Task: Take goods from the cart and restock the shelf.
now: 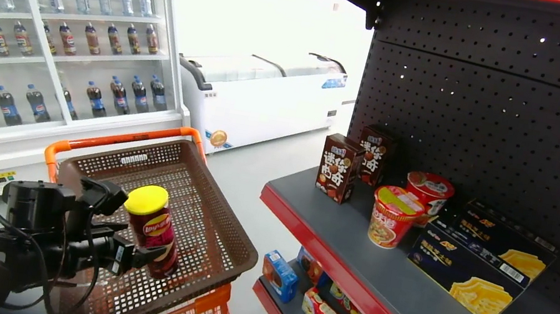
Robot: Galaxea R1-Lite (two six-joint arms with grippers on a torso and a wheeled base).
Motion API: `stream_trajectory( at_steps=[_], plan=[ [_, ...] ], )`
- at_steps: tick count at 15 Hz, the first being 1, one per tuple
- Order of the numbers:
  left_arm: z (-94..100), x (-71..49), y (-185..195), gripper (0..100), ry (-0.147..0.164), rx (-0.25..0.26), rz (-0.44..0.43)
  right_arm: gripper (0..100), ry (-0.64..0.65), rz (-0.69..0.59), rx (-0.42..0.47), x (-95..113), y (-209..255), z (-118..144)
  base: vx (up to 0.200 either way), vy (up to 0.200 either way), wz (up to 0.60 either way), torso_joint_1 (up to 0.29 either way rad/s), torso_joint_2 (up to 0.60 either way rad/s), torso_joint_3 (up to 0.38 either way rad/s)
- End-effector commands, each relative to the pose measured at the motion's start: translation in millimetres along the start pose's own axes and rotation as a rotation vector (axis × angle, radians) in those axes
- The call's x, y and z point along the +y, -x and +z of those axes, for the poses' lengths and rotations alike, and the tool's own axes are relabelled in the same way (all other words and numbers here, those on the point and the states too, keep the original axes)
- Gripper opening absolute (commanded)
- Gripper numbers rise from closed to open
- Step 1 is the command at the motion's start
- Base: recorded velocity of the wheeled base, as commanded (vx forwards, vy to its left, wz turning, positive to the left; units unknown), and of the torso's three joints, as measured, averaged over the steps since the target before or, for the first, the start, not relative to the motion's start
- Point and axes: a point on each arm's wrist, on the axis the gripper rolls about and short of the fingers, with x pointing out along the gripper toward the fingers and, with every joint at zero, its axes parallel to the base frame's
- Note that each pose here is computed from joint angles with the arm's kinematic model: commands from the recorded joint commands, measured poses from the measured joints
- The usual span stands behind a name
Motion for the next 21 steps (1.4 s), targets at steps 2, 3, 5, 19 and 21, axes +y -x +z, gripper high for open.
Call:
stream_trajectory(
  at_steps=[2, 3, 5, 19, 21],
  plan=[
    [-4.5, 8.4, -23, 100, 0.0, 0.029, 0.043, 100, 0.0, 0.0, 0.0, 0, 0, 0, 0.0, 0.0, 0.0, 0.0, 0.0, 0.0],
    [-4.8, 8.5, -25, 100, -0.004, 0.032, 0.048, 100, 0.0, 0.0, 0.001, 0, 0, 0, 0.0, 0.0, 0.0, 0.0, 0.0, 0.0],
    [-4.4, 10.4, -33, 100, -0.021, 0.026, 0.054, 100, 0.0, 0.0, 0.0, 0, 0, 0, 0.0, 0.0, 0.0, 0.0, 0.0, 0.0],
    [19.0, -2.4, -87, 100, -0.085, -0.055, -0.017, 100, 0.0, 0.0, 0.0, 0, 0, 0, 0.0, 0.0, 0.0, 0.0, 0.0, 0.0],
    [21.5, -5.6, -88, 100, -0.09, -0.063, -0.018, 100, 0.0, 0.0, 0.001, 0, 0, 0, 0.0, 0.0, 0.0, 0.0, 0.0, 0.0]
  ],
)
